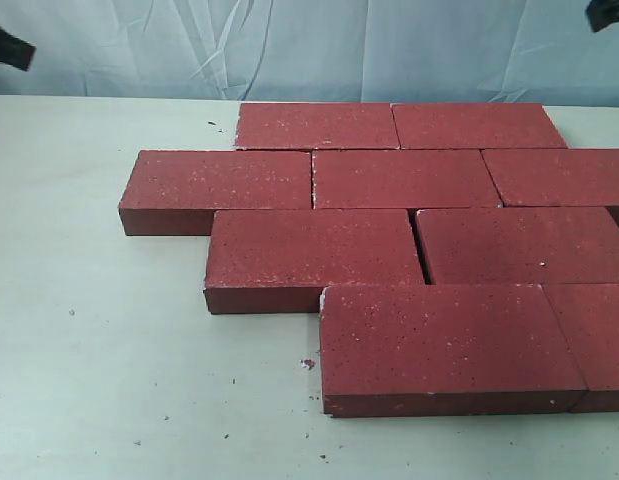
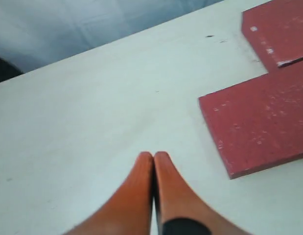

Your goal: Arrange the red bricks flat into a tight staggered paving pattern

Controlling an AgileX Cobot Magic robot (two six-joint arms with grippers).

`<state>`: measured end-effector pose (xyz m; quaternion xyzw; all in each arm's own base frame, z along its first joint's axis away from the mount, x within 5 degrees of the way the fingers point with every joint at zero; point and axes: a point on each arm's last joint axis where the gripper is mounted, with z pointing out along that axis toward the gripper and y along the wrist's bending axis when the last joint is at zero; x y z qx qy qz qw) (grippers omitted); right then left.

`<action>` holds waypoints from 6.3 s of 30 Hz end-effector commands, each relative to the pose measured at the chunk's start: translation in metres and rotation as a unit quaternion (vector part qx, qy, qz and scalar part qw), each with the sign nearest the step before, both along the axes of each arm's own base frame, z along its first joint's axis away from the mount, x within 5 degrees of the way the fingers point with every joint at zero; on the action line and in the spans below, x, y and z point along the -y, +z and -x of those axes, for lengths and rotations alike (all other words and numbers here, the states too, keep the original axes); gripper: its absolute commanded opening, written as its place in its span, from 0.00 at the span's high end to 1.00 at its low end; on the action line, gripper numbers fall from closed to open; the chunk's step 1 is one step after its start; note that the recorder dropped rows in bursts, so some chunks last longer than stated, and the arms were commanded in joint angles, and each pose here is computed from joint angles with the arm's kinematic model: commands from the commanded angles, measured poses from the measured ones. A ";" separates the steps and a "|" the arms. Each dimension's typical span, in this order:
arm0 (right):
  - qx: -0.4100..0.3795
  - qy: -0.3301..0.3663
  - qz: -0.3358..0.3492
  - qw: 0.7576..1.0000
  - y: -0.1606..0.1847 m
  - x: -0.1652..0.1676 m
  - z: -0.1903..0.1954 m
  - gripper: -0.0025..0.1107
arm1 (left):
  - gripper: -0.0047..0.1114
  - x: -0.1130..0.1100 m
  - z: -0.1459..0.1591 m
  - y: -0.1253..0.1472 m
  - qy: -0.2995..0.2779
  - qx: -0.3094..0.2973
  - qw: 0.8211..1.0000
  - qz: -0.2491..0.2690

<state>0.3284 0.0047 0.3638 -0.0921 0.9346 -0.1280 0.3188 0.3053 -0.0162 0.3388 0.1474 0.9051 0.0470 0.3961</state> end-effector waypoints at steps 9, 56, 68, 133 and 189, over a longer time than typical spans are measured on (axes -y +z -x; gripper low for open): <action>0.199 0.003 -0.043 0.979 0.053 0.014 0.063 0.98 | 0.96 -0.009 0.089 0.072 0.025 0.234 0.972 0.015; 0.552 0.048 -0.166 0.816 -0.041 0.004 0.269 0.98 | 0.96 -0.013 0.267 0.005 0.018 0.448 0.885 0.124; 0.552 0.045 -0.173 0.814 -0.041 0.004 0.269 0.98 | 0.96 -0.013 0.267 0.005 0.018 0.448 0.886 0.117; 0.545 0.043 -0.173 0.819 -0.043 0.004 0.269 0.98 | 0.96 -0.015 0.250 -0.147 0.056 0.292 0.947 0.124; 0.428 -0.005 -0.096 0.899 -0.108 0.012 0.258 0.98 | 0.96 -0.015 0.250 -0.147 0.056 0.292 0.947 0.124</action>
